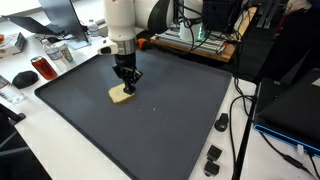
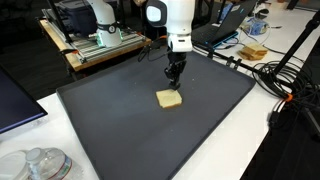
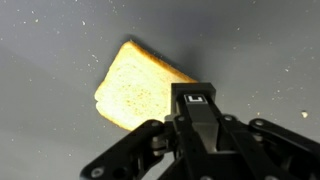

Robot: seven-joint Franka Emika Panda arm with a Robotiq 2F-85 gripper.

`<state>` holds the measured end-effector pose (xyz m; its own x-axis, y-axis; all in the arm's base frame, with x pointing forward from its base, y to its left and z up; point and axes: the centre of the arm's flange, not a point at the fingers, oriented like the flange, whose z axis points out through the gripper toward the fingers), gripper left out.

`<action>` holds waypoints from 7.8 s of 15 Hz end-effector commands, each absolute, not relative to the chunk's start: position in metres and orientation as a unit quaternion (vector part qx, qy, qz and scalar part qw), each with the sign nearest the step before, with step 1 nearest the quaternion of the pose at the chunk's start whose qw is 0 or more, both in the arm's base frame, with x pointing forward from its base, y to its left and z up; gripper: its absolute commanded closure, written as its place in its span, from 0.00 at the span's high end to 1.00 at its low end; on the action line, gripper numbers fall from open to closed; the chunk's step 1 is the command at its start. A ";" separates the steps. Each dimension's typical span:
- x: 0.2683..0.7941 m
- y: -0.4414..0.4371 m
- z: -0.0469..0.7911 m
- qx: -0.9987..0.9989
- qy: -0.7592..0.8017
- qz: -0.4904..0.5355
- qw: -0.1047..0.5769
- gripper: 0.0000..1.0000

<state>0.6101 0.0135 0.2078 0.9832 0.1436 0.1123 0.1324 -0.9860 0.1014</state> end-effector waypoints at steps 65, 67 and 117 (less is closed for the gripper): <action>0.646 0.003 0.118 0.995 0.096 -0.013 0.018 0.05; 0.646 0.003 0.118 0.995 0.097 -0.012 0.015 0.05; 0.646 0.127 0.260 0.971 -0.100 0.030 0.214 0.05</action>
